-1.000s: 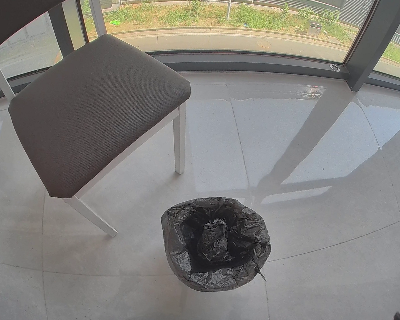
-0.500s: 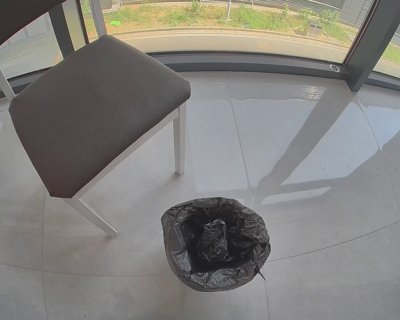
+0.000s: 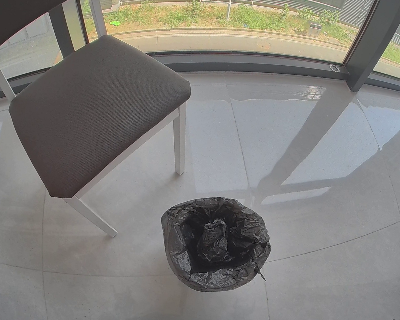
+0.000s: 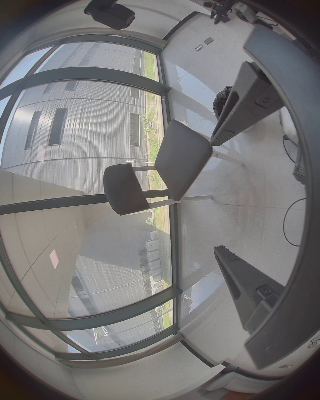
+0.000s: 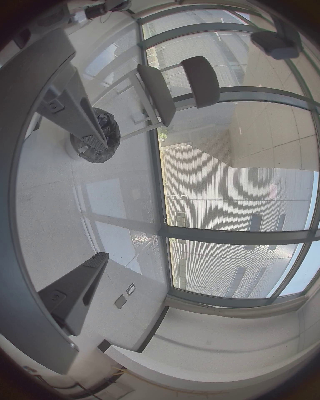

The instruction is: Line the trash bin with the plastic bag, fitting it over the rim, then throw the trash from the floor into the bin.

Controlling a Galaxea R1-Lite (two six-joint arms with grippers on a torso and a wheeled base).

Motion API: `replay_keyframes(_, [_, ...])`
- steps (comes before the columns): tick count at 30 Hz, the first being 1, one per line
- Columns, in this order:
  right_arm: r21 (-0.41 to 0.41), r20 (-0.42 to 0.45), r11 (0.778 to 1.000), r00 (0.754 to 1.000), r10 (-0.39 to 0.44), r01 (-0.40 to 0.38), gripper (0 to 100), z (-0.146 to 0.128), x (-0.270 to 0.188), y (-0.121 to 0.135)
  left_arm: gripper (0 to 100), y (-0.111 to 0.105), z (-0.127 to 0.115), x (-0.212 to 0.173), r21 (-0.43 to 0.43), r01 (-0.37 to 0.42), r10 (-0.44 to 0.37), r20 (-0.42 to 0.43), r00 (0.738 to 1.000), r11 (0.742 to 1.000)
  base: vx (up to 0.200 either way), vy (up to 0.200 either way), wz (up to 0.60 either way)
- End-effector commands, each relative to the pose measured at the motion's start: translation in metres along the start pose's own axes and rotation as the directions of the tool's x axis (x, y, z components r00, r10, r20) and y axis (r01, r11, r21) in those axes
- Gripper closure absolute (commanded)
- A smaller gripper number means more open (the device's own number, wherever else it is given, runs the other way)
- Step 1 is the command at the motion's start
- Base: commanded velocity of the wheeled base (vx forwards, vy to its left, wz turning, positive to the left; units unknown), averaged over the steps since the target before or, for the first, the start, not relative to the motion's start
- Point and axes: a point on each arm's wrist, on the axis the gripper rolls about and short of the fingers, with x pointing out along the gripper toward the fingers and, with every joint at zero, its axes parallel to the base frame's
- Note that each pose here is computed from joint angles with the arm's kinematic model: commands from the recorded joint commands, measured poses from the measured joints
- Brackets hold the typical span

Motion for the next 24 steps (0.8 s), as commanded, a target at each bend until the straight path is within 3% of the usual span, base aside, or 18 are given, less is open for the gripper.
replay_keyframes(1, [-0.065,-0.011,0.997,0.999,0.034,-0.035,0,-0.002,-0.001,0.001,0,-0.007,-0.004,0.013,0.018,-0.035,0.035,-0.001,0.999,0.999,0.0,0.0,0.0])
replay_keyframes(4, [-0.063,-0.009,0.997,0.999,0.042,-0.043,0,-0.002,-0.001,0.001,0,-0.007,-0.002,0.009,0.014,-0.049,0.049,0.016,0.999,0.999,0.0,0.0,0.0])
replay_keyframes(5, [-0.065,-0.009,0.997,0.999,0.042,-0.043,0,-0.002,-0.001,0.001,0,-0.025,0.0,-0.003,0.009,-0.171,0.171,0.019,0.985,0.985,0.0,0.0,0.0])
replay_keyframes(6, [-0.065,-0.007,0.997,0.999,0.042,-0.042,0,-0.002,-0.001,0.001,0,-0.031,0.001,-0.009,0.012,-0.193,0.193,0.027,0.981,0.981,0.0,0.0,0.0])
replay_keyframes(9, [-0.079,-0.003,0.995,0.998,0.059,-0.059,0,-0.002,-0.001,0.001,0,-0.033,-0.005,-0.014,0.039,-0.084,0.084,0.021,0.996,0.996,0.0,0.0,0.0])
replay_keyframes(14, [-0.082,-0.001,0.995,0.998,0.063,-0.063,0,-0.002,0.0,0.001,0,-0.019,-0.019,-0.005,0.061,-0.002,0.003,-0.009,1.0,0.998,0.0,0.0,0.0])
replay_keyframes(19, [-0.085,-0.004,0.991,0.995,0.1,-0.1,0,-0.002,-0.001,0.002,0,-0.025,-0.027,0.007,0.02,-0.019,0.02,-0.039,0.999,1.0,0.0,0.0,0.0])
replay_keyframes(21, [-0.08,-0.004,0.99,0.993,0.12,-0.12,0,-0.003,0.0,0.003,0,-0.033,-0.052,0.038,0.033,-0.024,0.026,-0.055,0.998,0.999,0.0,0.0,0.0])
replay_keyframes(24, [-0.077,-0.004,0.989,0.992,0.128,-0.127,0,-0.003,0.0,0.003,0,-0.042,-0.07,0.07,0.053,-0.029,0.03,-0.033,0.999,0.998,0.0,0.0,0.0])
